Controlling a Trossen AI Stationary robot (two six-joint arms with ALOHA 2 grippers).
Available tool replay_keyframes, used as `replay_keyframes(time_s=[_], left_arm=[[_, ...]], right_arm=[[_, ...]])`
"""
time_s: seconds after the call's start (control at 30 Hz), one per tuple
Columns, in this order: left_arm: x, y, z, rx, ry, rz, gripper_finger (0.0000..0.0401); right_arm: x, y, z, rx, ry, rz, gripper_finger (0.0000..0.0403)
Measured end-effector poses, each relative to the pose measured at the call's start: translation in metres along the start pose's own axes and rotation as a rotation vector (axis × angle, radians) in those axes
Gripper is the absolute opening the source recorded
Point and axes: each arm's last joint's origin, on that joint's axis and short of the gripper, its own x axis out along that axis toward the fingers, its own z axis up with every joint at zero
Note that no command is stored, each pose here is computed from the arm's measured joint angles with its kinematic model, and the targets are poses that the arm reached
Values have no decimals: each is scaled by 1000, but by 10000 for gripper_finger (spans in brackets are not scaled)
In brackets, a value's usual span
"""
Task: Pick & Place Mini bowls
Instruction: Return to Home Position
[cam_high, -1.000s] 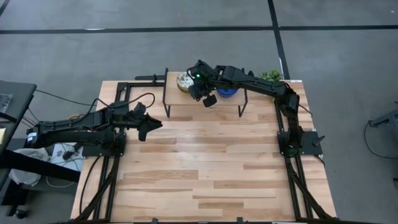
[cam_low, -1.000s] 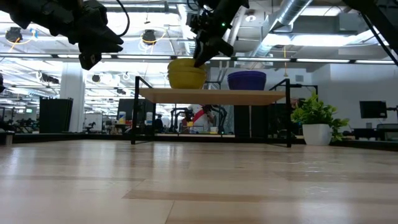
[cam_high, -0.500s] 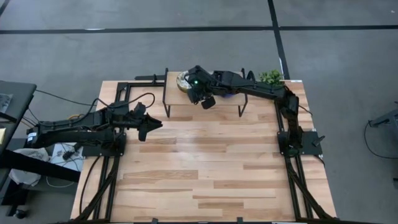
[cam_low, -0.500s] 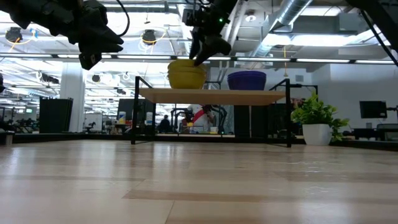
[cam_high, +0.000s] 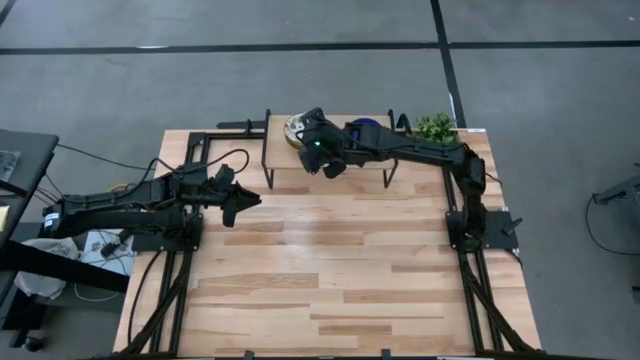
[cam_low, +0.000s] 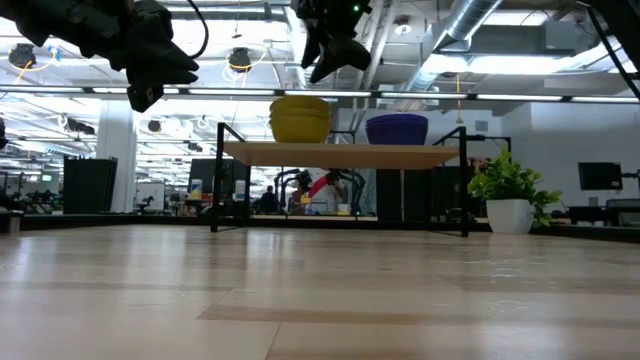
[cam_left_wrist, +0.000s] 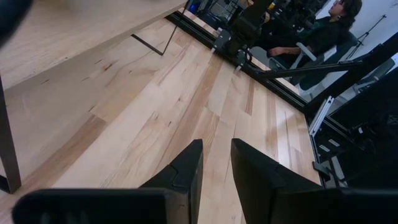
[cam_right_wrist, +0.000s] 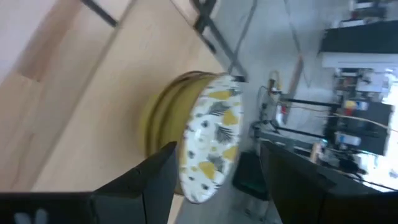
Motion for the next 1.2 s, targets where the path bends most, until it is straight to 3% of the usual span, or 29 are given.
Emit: replay_keyframes(time_s=[0.17, 0.37, 0.5, 0.63, 0.73, 0.9, 1.1, 1.2], left_arm=[[0, 0, 0, 0, 0, 0, 82], [0, 0, 0, 1, -6, 8, 82], [0, 1, 1, 0, -22, 43, 82], [0, 2, 1, 0, -31, 61, 82], [0, 2, 1, 1, -37, 65, 82], [0, 2, 2, 1, -39, 64, 82], [-3, 0, 3, 45, -56, 51, 82], [-8, -2, 5, 71, -92, 34, 82]], right_arm=[[-14, -8, 0, 16, 8, -78, 214], [-23, -16, -10, 73, 166, -193, 209], [-51, -26, -25, 281, 102, -208, 204], [-89, -32, -46, 507, -22, -153, 200], [-114, -33, -64, 674, -125, -55, 198], [-150, -28, -93, 870, -292, 208, 196], [-185, -13, -112, 886, -441, 504, 198], [-196, -3, -115, 880, -493, 584, 198]])
